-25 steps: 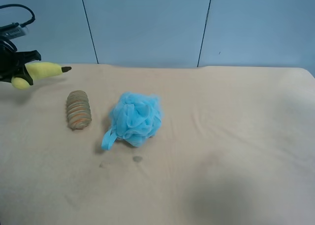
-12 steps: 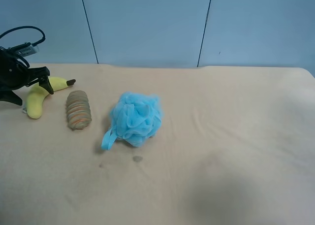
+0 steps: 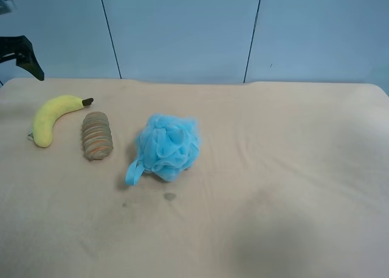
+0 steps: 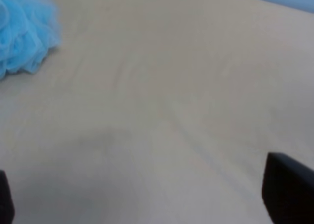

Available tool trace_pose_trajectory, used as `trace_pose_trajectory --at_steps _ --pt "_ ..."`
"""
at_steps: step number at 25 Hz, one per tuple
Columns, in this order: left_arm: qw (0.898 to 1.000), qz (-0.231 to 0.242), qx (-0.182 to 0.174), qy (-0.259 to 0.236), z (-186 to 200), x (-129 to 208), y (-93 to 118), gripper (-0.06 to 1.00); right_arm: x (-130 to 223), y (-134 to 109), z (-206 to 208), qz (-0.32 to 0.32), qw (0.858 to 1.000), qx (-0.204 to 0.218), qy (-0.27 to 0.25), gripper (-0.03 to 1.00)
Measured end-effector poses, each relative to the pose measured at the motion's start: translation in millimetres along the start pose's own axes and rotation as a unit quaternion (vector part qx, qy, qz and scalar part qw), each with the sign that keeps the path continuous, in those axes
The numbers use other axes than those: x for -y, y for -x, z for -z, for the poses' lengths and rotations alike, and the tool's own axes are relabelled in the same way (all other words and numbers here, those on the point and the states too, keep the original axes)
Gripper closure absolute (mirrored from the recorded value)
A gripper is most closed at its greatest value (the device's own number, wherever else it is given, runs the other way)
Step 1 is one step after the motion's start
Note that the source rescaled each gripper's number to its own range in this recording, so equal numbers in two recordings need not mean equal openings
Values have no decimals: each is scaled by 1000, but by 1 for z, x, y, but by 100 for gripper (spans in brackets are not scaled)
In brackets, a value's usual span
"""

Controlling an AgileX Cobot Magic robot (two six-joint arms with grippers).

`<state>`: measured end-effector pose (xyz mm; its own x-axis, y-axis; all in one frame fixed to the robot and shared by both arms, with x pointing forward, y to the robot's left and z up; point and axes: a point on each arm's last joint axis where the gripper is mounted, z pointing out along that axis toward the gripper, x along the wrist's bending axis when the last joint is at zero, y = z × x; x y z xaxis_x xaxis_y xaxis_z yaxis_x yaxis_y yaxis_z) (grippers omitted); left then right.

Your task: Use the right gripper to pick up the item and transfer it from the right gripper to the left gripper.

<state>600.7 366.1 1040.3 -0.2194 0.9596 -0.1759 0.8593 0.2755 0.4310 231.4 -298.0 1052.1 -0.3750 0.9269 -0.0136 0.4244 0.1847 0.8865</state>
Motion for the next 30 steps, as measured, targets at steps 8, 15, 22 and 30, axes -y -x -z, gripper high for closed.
trace_pose_trajectory --at_steps 8,15,22,30 --pt "998 -54 -25 32 126 37 12 -5 0 0 0 0 1000 0 0 -3" --pt "991 -88 -51 88 195 127 10 -5 0 0 0 0 1000 0 0 -3" --pt "985 -104 -49 131 194 226 2 -5 0 0 0 0 1000 0 0 -3" --pt "981 -148 -7 127 161 289 -4 -6 0 0 0 0 1000 0 0 -3"
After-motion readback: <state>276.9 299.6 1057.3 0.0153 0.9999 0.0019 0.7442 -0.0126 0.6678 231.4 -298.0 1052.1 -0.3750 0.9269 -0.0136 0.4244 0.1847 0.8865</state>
